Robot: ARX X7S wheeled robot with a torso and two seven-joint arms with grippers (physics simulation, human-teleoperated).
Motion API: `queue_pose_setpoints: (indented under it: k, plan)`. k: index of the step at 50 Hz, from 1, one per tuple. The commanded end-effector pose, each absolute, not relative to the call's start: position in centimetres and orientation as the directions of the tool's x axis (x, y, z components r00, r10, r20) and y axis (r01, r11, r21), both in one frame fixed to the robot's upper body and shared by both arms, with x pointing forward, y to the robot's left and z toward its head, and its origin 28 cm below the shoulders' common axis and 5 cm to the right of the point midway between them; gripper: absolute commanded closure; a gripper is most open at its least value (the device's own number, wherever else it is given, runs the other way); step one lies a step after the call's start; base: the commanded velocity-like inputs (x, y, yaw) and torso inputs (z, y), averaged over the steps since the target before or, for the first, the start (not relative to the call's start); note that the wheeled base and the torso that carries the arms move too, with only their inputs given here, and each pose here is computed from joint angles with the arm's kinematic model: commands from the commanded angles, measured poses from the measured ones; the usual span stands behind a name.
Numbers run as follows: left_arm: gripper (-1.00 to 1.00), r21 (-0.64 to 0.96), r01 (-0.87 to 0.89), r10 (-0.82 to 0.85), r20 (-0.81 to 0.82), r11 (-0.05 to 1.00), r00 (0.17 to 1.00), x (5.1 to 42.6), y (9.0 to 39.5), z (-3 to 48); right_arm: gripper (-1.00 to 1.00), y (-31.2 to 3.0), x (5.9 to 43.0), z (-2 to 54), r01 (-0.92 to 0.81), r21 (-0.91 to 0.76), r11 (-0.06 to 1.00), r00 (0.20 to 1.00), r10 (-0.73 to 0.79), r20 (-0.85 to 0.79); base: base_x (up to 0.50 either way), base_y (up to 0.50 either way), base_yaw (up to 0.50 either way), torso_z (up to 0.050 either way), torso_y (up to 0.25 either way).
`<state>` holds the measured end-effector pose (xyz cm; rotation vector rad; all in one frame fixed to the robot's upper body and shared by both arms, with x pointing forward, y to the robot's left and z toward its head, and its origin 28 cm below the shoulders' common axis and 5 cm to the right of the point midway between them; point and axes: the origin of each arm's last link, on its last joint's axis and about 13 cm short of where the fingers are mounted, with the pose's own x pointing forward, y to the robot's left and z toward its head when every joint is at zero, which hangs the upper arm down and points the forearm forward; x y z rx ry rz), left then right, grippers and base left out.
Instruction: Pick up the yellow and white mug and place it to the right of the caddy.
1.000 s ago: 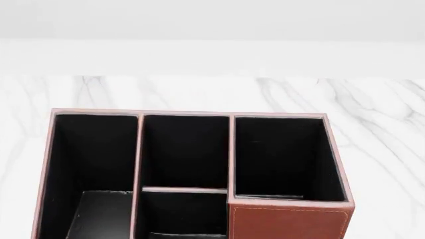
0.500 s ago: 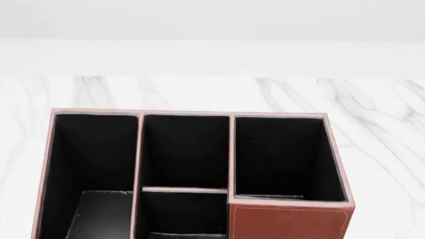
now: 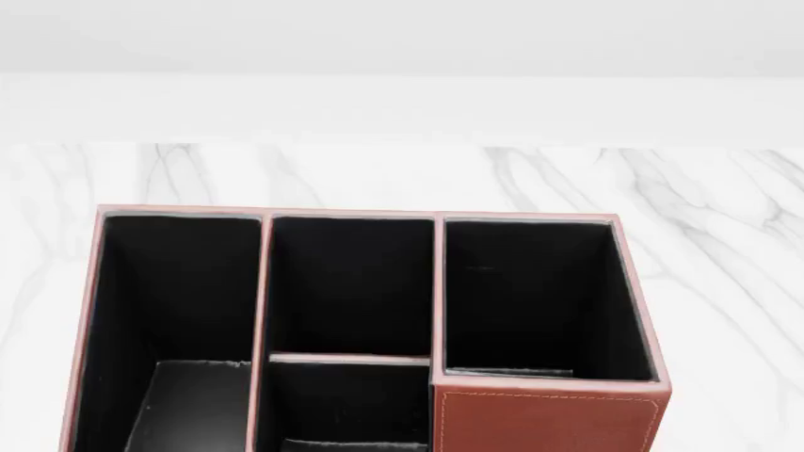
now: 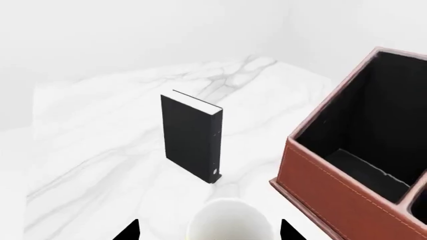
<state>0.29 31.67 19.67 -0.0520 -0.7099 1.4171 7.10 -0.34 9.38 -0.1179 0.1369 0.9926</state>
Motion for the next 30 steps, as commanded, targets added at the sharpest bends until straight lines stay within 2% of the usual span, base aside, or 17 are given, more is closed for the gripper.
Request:
queue_pose_setpoints:
  k: [1, 30]
  plan:
    - [-1.00, -0.432, -0.881, 0.907, 0.422, 0.195, -0.006, 0.5, 31.5, 19.5, -1.00, -0.1, 6.4, 9.0, -0.850, -0.051, 0.525, 0.525, 0.833, -0.174, 0.00, 0.00, 0.00, 0.000, 0.000]
    - [-1.00, -0.433, -0.880, 0.908, 0.418, 0.194, -0.006, 0.4, 31.6, 19.5, -1.00, -1.6, 5.1, 7.9, -0.788, -0.037, 0.614, 0.607, 0.767, -0.205, 0.00, 0.00, 0.00, 0.000, 0.000]
